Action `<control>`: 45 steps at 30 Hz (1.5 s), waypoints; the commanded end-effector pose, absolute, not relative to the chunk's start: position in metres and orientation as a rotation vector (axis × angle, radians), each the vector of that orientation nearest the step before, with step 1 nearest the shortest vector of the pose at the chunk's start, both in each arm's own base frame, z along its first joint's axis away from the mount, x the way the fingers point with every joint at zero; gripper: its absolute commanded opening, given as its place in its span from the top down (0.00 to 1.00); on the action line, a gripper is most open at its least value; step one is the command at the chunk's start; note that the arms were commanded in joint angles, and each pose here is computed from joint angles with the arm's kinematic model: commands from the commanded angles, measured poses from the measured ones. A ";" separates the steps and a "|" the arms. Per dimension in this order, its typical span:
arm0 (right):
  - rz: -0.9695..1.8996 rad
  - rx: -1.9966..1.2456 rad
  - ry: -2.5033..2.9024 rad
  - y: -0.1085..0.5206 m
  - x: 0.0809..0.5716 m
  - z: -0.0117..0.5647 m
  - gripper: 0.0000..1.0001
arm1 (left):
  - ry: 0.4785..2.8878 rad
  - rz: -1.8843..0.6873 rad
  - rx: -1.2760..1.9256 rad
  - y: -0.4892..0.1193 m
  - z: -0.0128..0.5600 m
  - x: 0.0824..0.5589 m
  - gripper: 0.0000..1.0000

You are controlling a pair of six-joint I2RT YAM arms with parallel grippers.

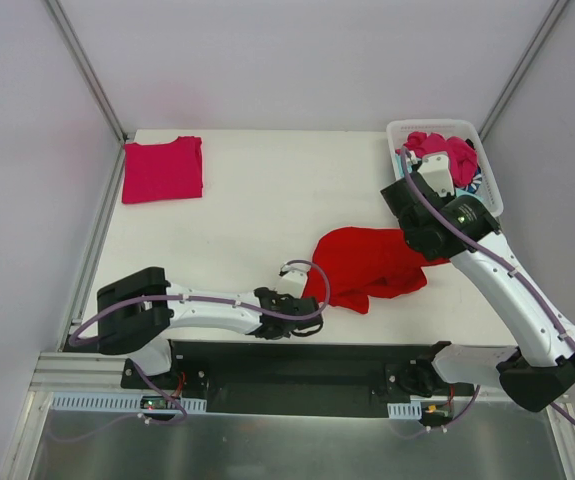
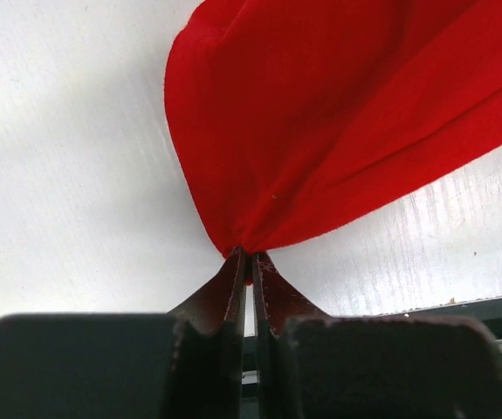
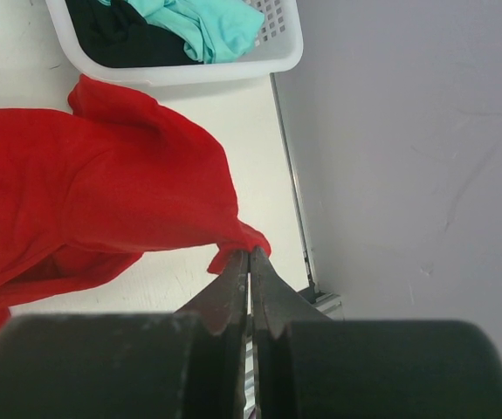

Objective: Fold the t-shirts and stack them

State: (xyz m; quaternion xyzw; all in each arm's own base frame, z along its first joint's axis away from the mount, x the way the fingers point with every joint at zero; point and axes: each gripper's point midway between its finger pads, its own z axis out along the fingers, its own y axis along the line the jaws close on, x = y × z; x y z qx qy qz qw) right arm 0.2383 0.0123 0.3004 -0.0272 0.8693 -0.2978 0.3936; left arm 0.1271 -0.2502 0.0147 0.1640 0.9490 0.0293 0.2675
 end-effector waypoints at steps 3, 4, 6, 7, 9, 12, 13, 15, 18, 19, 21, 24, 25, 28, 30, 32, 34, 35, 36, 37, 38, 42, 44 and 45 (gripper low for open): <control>-0.763 -0.063 2.219 0.009 0.229 0.291 0.99 | 2.592 0.077 0.397 -0.235 0.024 0.123 1.00; -0.746 -0.074 2.232 0.013 0.227 0.286 0.99 | 2.583 0.062 0.384 -0.238 0.031 0.125 1.00; -0.745 -0.088 2.259 0.016 0.222 0.270 0.99 | 2.560 0.097 0.383 -0.230 0.048 0.128 1.00; -0.733 -0.109 2.267 0.021 0.220 0.264 0.99 | 2.537 0.078 0.365 -0.237 0.065 0.133 1.00; -0.751 -0.140 2.278 0.025 0.216 0.254 0.99 | 2.504 0.133 0.368 -0.225 0.090 0.138 1.00; -0.737 -0.166 2.242 0.034 0.213 0.259 0.99 | 2.418 0.132 0.343 -0.219 0.145 0.154 1.00; -0.707 -0.167 2.223 0.039 0.214 0.269 0.99 | 2.389 0.094 0.289 -0.220 0.169 0.166 1.00; -0.713 -0.173 2.200 0.039 0.214 0.282 0.99 | 2.371 0.081 0.277 -0.207 0.197 0.174 1.00; -0.712 -0.164 2.150 0.039 0.218 0.310 0.99 | 2.277 0.046 0.208 -0.192 0.253 0.195 1.00; -0.724 -0.164 2.125 0.039 0.220 0.318 0.99 | 2.247 0.030 0.188 -0.187 0.276 0.198 1.00; -0.709 -0.143 2.086 0.036 0.220 0.338 0.99 | 2.202 0.046 0.168 -0.177 0.300 0.206 1.00; -0.709 -0.086 2.019 0.027 0.219 0.364 0.99 | 2.155 0.050 0.138 -0.167 0.329 0.211 1.00; -0.728 -0.064 1.984 0.022 0.219 0.373 0.99 | 2.144 0.041 0.125 -0.166 0.337 0.212 1.00; -0.766 0.024 1.881 0.002 0.214 0.402 0.99 | 2.136 0.049 0.095 -0.155 0.341 0.214 1.00; -0.760 0.091 1.831 -0.012 0.207 0.418 0.99 | 2.132 0.053 0.067 -0.146 0.342 0.214 1.00; -0.792 0.140 1.804 -0.027 0.203 0.428 0.99 | 2.141 0.052 0.050 -0.138 0.340 0.213 1.00; -0.816 0.185 1.785 -0.040 0.198 0.436 0.99 | 2.150 0.061 0.034 -0.130 0.336 0.212 1.00; -0.823 0.195 1.784 -0.043 0.196 0.436 0.99 | 2.147 0.055 0.017 -0.125 0.337 0.210 1.00; -0.837 0.215 1.783 -0.050 0.193 0.436 0.99 | 2.151 0.061 0.004 -0.120 0.336 0.210 1.00; -0.842 0.228 1.776 -0.053 0.192 0.436 0.99 | 2.148 0.068 -0.005 -0.116 0.337 0.210 1.00; -0.846 0.235 1.778 -0.055 0.191 0.435 0.99 | 2.143 0.062 -0.019 -0.110 0.339 0.208 1.00; -0.842 0.261 1.811 -0.065 0.188 0.425 0.99 | 2.143 0.078 -0.042 -0.095 0.339 0.206 1.00; -0.841 0.256 1.832 -0.066 0.189 0.419 0.99 | 2.142 0.081 -0.047 -0.091 0.340 0.206 1.00; -0.841 0.261 1.836 -0.067 0.189 0.417 0.99 | 2.144 0.088 -0.047 -0.090 0.339 0.206 1.00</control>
